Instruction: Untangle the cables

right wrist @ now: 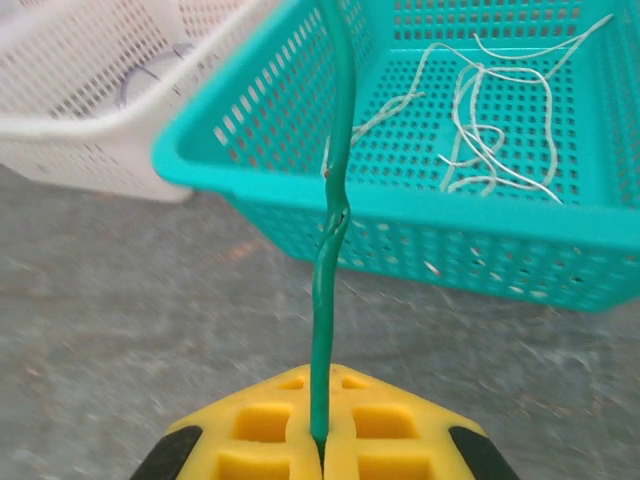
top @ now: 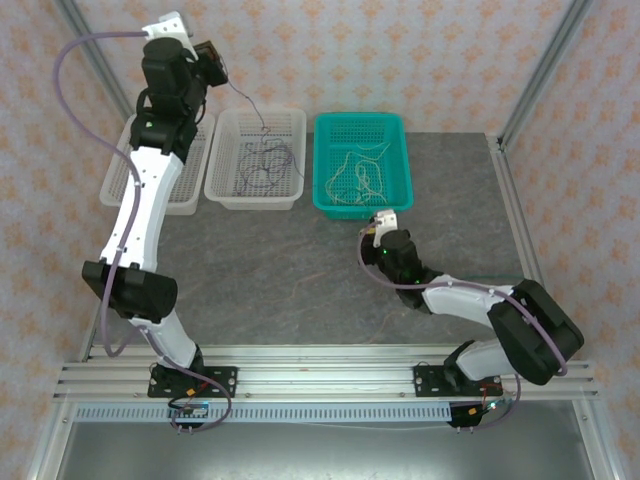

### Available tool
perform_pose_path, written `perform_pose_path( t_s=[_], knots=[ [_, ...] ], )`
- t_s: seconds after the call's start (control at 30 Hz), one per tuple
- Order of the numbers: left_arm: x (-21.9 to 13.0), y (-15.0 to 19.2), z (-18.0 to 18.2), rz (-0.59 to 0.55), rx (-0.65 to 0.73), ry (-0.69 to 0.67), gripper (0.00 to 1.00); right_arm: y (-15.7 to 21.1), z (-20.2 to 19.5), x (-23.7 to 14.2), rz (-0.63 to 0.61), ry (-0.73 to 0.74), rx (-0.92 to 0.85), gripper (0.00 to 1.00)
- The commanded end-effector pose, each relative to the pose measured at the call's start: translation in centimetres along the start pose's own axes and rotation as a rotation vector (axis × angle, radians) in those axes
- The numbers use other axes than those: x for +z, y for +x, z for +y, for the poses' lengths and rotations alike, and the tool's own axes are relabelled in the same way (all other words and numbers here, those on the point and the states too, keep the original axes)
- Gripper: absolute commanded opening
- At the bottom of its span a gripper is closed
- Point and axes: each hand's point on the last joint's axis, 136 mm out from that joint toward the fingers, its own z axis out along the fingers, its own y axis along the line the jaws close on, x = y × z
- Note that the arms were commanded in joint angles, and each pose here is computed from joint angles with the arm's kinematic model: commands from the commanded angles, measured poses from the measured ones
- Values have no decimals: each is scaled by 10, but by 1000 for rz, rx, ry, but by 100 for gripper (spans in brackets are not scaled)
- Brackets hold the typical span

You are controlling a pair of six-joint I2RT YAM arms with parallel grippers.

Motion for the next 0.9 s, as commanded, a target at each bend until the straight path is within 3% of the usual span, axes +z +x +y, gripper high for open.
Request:
perform_pose_path(
  t_s=[0.0, 0.13, 0.23, 0.4, 0.53, 0.63, 0.87],
  knots=[
    [41, 56, 27, 104, 37, -90, 0, -3, 13, 0, 53, -36, 132, 0],
    [88, 141, 53, 306, 70, -141, 1, -5, 29, 10, 118, -57, 166, 0],
    [95, 169, 60, 361, 59, -149, 31, -4, 35, 17, 147, -56, 185, 0],
    [62, 138, 48, 259, 14, -92, 84, 1, 38, 25, 189, -52, 181, 0],
    [18, 107, 27, 194, -2, 6, 93, -1, 45, 28, 211, -76, 165, 0],
    [-24, 106, -10, 171, 1, 208, 93, -5, 47, 29, 216, -81, 158, 0],
    [-127, 198, -97, 194, 396, 631, 93, -17, 57, 28, 217, -116, 152, 0]
  ],
)
